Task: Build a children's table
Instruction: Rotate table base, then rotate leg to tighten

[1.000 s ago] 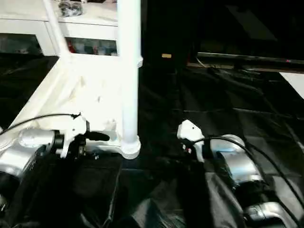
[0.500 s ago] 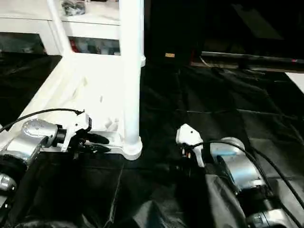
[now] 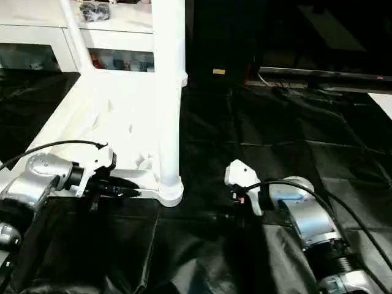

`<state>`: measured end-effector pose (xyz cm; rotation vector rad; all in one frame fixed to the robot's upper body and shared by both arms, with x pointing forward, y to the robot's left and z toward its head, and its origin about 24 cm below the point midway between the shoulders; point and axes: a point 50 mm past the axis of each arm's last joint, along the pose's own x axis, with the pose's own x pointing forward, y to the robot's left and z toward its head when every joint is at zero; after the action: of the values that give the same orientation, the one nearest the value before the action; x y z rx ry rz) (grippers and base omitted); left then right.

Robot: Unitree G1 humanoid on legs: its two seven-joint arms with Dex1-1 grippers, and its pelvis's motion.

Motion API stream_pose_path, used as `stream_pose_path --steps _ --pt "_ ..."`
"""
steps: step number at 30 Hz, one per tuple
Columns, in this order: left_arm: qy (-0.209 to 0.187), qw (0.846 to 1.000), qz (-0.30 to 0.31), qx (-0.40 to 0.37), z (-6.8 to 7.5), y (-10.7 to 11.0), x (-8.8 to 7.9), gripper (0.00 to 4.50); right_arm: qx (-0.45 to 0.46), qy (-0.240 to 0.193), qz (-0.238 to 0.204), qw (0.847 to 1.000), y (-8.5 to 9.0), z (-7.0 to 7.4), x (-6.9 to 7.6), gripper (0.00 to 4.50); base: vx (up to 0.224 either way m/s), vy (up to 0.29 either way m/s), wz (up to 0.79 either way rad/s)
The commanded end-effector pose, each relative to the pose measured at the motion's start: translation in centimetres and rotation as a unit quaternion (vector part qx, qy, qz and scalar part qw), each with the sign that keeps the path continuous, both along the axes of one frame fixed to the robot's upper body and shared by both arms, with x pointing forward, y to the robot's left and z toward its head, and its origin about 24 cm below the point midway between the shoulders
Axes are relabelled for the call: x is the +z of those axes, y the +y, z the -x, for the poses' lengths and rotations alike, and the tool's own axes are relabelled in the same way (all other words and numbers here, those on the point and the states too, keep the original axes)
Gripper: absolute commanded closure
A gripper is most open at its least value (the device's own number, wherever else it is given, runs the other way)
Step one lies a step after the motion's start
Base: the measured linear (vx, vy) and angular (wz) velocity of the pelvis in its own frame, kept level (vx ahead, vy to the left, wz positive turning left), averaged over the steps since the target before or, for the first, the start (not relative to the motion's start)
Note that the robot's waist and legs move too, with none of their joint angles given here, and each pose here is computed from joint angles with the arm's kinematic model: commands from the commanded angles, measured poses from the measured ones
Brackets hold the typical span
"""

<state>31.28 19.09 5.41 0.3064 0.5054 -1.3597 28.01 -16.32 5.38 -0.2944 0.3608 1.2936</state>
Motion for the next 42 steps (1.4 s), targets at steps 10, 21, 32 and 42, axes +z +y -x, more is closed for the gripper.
stream_pose_path --steps 10,21,32,42 --pt "-0.037 0.998 0.026 0.033 2.9 -3.7 -1.6 4.49 -0.017 -0.043 -0.036 0.998 1.9 -1.1 1.0 0.00 0.000 0.000 0.00" --pt "-0.042 0.998 -0.036 0.021 4.2 -4.0 -2.2 4.50 -0.034 -0.046 -0.012 0.998 3.0 -2.1 0.0 0.28 0.000 0.000 0.00" --pt "-0.020 0.999 -0.043 0.012 4.3 -4.3 -2.0 4.50 -0.037 -0.040 -0.017 0.998 3.7 -2.8 -0.2 1.17 0.000 0.000 0.00" --pt "-0.030 0.995 -0.035 0.087 3.2 -4.5 -2.2 4.50 -0.084 -0.020 -0.020 0.996 4.4 -2.8 -1.7 1.75 0.000 0.000 0.00"
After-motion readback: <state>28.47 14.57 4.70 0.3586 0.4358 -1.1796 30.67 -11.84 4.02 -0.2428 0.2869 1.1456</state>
